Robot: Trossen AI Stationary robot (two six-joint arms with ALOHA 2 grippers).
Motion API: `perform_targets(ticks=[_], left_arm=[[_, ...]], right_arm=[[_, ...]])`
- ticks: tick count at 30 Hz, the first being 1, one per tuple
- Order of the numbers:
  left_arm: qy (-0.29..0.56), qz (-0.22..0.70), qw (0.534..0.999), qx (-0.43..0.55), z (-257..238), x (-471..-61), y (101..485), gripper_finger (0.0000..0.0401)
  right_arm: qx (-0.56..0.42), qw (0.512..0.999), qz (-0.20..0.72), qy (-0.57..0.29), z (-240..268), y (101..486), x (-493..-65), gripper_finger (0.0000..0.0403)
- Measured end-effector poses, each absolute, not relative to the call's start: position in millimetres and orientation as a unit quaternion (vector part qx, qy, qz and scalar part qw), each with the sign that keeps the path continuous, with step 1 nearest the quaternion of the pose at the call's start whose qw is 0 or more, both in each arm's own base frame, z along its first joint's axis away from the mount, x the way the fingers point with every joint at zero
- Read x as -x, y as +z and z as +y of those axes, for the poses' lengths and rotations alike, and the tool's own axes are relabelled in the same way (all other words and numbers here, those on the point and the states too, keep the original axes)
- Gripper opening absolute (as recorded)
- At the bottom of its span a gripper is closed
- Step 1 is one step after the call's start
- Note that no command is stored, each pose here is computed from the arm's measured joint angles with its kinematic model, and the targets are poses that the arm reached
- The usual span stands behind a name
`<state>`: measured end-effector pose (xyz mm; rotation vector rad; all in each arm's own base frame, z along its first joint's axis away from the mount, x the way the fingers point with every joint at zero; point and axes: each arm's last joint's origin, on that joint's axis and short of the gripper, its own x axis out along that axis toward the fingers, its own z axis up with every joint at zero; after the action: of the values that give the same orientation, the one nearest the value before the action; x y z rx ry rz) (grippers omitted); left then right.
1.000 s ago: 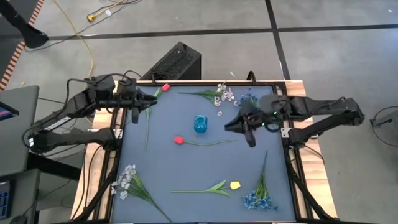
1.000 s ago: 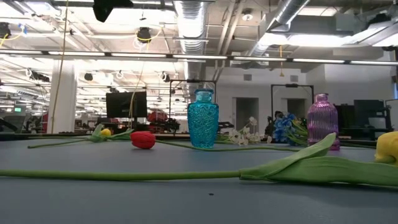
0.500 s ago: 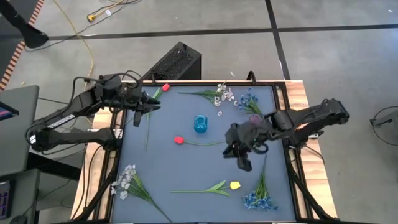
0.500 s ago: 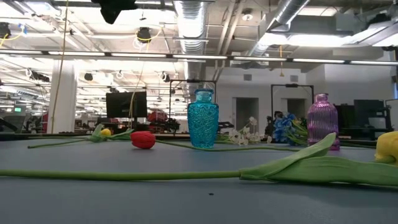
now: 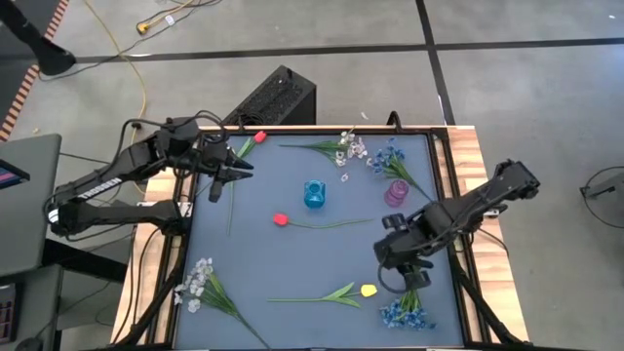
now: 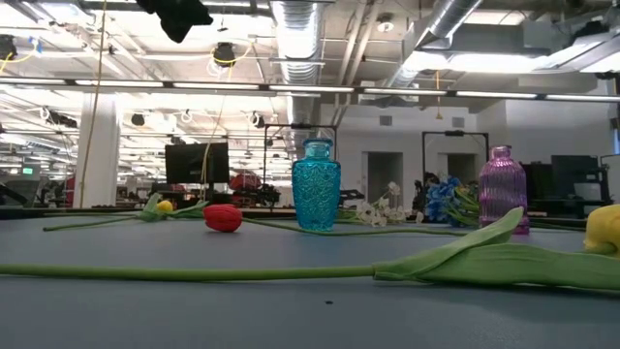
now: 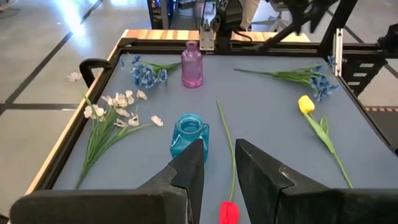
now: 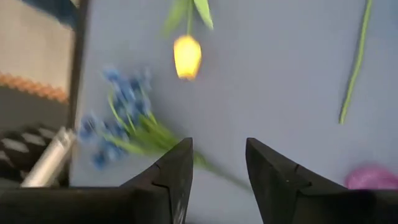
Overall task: Sort flowers into vase by color
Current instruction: Put the top yellow flower into the blue vase
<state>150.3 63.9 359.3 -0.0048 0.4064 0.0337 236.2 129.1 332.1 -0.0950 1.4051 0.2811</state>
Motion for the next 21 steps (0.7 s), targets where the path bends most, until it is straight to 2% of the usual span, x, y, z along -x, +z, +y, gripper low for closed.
perform_targets(ticks=[5,9,13,18,21], left_arm=[[0.015,0.213,0.977,0.003,63,-153,357,0.0080],[0.025,0.215,0.976,0.013,64,-157,356,0.0080],[0.040,0.211,0.976,0.029,65,-163,356,0.0080],[0.059,0.215,0.973,0.053,67,-170,353,0.0080],[0.074,0.222,0.970,0.066,68,-173,351,0.0080]], right_arm=[[0.130,0.688,0.688,0.188,135,319,-229,0.0178],[0.166,0.669,0.689,0.223,135,309,-222,0.0179],[0.156,0.679,0.678,0.235,127,300,-198,0.0179],[0.189,0.697,0.629,0.287,126,291,-169,0.0179],[0.203,0.687,0.630,0.299,124,278,-157,0.0179]])
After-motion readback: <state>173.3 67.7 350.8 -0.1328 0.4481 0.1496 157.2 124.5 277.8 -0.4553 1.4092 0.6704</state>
